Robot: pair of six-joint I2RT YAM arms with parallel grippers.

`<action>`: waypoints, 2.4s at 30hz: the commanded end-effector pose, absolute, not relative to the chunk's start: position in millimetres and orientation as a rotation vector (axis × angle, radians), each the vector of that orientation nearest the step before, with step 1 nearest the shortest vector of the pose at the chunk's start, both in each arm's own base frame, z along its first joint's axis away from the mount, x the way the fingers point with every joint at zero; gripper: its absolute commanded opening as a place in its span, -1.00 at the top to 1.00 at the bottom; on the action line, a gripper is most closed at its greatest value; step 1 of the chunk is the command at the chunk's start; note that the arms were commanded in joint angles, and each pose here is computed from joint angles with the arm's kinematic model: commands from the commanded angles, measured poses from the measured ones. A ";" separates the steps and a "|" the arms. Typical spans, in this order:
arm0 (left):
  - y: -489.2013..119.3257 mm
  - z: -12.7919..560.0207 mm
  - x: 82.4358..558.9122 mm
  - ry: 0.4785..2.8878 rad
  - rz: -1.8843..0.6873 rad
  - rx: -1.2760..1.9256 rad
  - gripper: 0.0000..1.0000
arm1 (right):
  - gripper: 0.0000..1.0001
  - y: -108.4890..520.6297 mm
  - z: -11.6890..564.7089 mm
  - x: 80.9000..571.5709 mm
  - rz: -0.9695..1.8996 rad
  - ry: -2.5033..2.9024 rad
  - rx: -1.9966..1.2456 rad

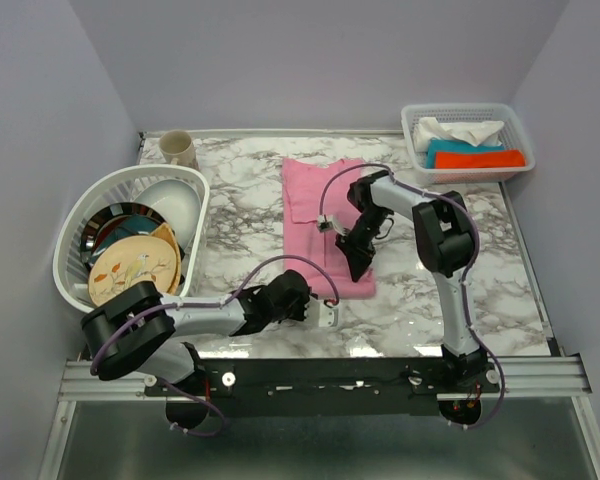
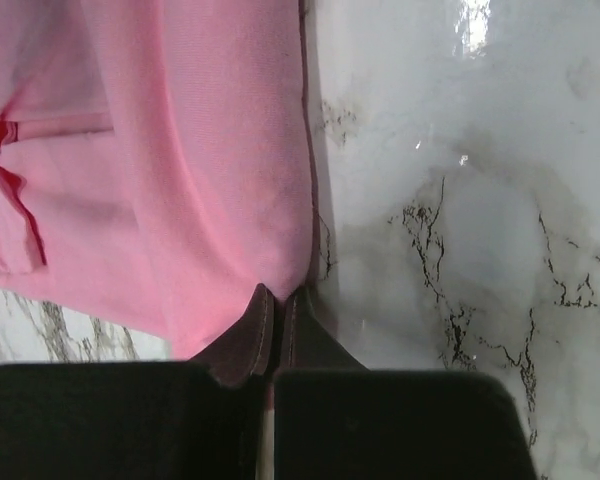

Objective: Roll the t-shirts
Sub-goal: Roll the T-shirt to the center of the board.

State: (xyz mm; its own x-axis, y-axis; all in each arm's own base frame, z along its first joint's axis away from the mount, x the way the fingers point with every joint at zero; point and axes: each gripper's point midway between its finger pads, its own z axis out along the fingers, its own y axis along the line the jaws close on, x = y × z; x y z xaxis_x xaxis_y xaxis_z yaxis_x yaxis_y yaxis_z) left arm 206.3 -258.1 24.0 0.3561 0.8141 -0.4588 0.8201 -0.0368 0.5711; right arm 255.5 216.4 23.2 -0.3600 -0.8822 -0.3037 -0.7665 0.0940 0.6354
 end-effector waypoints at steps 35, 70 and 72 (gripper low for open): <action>-278.9 81.2 215.8 1.936 -0.918 1.624 1.00 | -0.45 230.3 76.9 217.9 -0.732 -2.400 3.126; -242.4 82.0 195.5 2.141 -1.192 1.665 1.00 | 0.66 205.1 45.9 196.4 -0.717 -2.298 2.750; -240.3 84.5 196.2 2.175 -1.229 1.641 1.00 | 0.70 203.2 55.8 199.2 -0.786 -2.288 2.733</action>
